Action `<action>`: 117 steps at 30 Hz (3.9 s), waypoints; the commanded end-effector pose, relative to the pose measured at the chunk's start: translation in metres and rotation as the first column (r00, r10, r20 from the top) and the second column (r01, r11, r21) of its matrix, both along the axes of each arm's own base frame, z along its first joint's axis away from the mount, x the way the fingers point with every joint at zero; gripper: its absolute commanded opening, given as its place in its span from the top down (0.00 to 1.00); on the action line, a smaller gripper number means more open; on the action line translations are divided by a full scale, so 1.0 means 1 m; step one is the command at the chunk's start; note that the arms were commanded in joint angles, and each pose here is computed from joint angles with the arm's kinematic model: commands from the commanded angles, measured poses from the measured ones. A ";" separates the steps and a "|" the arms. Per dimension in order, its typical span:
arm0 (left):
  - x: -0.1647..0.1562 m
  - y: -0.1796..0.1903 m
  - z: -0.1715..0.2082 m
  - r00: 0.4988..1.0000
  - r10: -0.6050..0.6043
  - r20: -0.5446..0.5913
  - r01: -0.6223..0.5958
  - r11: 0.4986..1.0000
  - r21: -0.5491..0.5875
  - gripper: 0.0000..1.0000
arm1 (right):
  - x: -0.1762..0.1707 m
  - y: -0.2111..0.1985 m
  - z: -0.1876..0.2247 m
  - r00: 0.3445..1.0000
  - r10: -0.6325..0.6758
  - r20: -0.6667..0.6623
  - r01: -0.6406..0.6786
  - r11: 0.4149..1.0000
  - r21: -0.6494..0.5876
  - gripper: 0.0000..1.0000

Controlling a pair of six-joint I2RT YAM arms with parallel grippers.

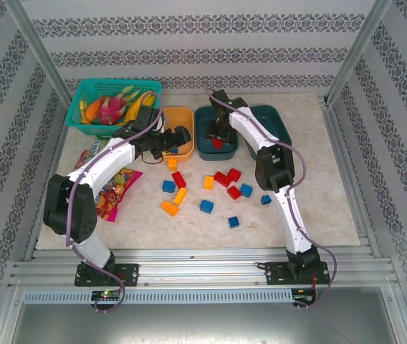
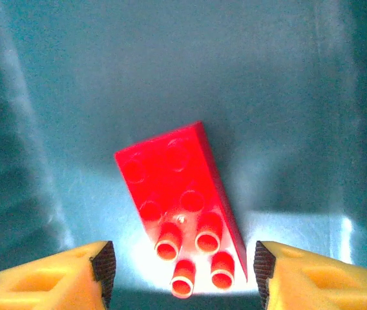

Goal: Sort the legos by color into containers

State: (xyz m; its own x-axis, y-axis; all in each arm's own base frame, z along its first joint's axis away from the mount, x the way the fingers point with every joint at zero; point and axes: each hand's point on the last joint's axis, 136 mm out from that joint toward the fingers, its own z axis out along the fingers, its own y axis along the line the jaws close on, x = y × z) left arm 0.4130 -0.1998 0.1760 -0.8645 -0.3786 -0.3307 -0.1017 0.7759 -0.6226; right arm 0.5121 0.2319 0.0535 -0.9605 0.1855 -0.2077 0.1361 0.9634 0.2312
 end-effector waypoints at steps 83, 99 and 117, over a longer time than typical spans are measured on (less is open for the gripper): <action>0.115 0.046 -0.076 0.991 -0.028 -0.134 0.092 0.862 0.499 0.63 | -0.157 0.009 0.192 0.671 -0.042 0.740 -0.220 0.942 0.253 0.32; 0.100 0.065 -0.116 0.961 0.110 -0.254 0.042 0.850 0.526 0.51 | -0.161 0.003 0.176 0.706 -0.026 0.708 -0.214 0.945 0.249 0.32; 0.105 0.038 0.015 0.999 0.047 0.002 -0.044 0.921 0.387 0.35 | -0.178 -0.075 0.198 0.718 -0.076 0.692 -0.014 0.992 0.124 0.33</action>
